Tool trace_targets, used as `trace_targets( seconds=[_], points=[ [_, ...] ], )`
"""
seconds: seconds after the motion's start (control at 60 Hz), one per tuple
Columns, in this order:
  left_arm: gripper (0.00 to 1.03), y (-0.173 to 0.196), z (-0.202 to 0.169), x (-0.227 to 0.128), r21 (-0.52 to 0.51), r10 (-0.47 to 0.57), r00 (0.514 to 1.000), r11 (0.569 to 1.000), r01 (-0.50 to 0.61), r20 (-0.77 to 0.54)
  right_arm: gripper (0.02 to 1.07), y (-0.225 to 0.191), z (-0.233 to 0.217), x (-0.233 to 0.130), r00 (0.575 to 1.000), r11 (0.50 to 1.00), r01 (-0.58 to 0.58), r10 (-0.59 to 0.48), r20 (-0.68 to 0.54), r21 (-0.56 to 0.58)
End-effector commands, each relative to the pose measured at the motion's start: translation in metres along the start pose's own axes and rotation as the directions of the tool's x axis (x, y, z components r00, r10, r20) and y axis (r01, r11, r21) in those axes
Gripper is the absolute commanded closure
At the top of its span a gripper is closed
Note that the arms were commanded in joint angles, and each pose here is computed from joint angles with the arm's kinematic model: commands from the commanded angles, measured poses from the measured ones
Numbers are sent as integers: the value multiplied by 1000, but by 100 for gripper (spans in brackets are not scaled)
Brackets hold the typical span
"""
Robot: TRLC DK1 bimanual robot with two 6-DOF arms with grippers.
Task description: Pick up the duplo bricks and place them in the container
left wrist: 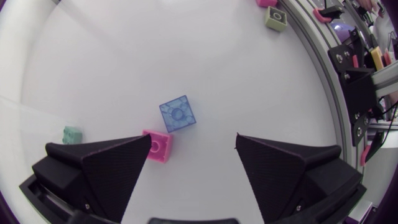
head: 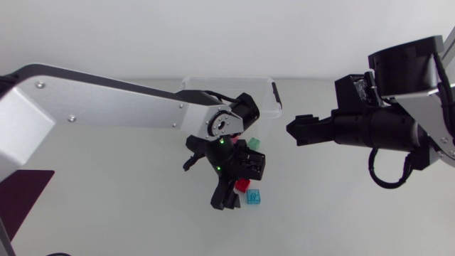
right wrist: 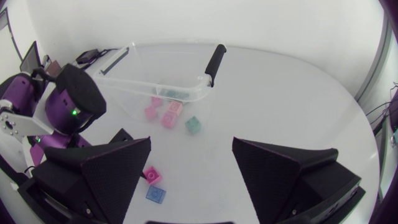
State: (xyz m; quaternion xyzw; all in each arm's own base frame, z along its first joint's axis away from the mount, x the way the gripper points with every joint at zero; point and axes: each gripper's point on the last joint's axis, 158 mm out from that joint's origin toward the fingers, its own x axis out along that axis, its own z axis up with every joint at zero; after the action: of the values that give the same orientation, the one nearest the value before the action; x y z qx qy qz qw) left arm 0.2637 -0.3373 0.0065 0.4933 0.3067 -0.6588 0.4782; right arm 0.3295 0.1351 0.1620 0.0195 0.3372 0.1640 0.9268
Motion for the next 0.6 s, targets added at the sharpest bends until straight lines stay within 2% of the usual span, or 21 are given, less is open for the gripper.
trace_targets(
  seconds=[0.0,0.233,0.583],
  points=[
    [10,7,0,11,33,-31,999,999,32,-27,12,-3,-13,0,1000,1000,-5,5,-7,-17],
    [13,23,-17,32,21,-64,993,998,66,-99,12,0,-25,-16,1000,999,-20,21,9,-37],
    [21,36,-24,37,6,-56,993,998,57,-102,12,-3,-38,-21,1000,998,-22,22,-5,-58]
  ],
)
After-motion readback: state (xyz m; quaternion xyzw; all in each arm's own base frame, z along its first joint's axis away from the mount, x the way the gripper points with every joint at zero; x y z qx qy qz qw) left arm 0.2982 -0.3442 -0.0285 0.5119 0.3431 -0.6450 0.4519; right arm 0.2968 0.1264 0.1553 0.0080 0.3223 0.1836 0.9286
